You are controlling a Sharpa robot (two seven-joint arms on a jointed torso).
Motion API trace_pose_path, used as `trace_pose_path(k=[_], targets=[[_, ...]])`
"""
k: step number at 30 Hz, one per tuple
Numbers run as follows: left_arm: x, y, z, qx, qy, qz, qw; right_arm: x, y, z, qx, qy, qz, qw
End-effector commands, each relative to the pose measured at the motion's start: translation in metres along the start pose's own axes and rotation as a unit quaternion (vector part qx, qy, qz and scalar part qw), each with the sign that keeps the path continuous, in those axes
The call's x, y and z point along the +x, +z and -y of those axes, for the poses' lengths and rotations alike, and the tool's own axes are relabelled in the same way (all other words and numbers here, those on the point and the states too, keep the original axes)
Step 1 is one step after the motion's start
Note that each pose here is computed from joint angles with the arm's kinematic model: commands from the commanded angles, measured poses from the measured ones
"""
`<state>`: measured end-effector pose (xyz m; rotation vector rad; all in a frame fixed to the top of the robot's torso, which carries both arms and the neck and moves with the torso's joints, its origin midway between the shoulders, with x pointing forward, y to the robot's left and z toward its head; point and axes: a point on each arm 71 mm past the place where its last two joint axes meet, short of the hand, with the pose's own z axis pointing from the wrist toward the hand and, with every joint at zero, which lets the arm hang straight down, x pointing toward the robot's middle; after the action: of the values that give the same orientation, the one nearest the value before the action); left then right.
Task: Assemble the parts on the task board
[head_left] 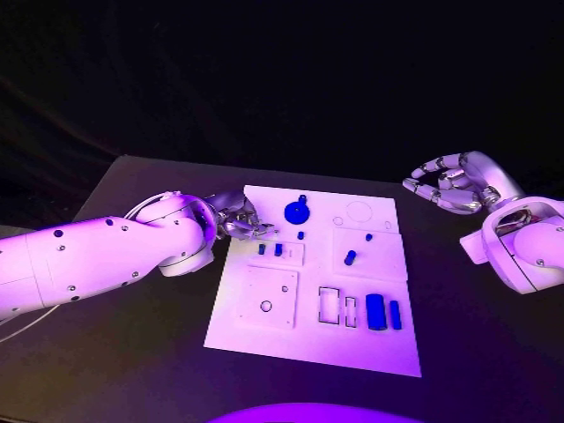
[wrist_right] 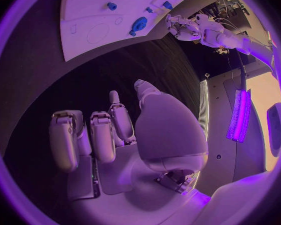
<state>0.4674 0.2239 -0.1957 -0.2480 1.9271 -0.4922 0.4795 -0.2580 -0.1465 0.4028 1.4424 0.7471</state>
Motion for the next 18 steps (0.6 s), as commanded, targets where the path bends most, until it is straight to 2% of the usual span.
trace_pose_path(k=[1,6,10,14,18], targets=[[-0.0069,-0.0002,0.015,0.086,-0.053,0.043,0.994,0.0,0.0,-0.001,-0.007,-0.003,0.0,1.0],[-0.0066,-0.0009,0.0344,0.177,-0.019,0.067,0.982,0.0,0.0,0.0,-0.009,-0.001,-0.002,1.0],[-0.0012,0.0007,0.0488,0.223,0.029,0.066,0.972,0.001,0.001,-0.001,-0.012,0.001,-0.005,1.0],[0.005,0.0055,0.0599,0.243,0.082,0.051,0.965,0.003,0.001,-0.001,-0.016,0.002,-0.008,1.0],[0.0086,0.011,0.0659,0.244,0.122,0.034,0.962,0.004,0.001,-0.001,-0.018,0.003,-0.009,1.0]])
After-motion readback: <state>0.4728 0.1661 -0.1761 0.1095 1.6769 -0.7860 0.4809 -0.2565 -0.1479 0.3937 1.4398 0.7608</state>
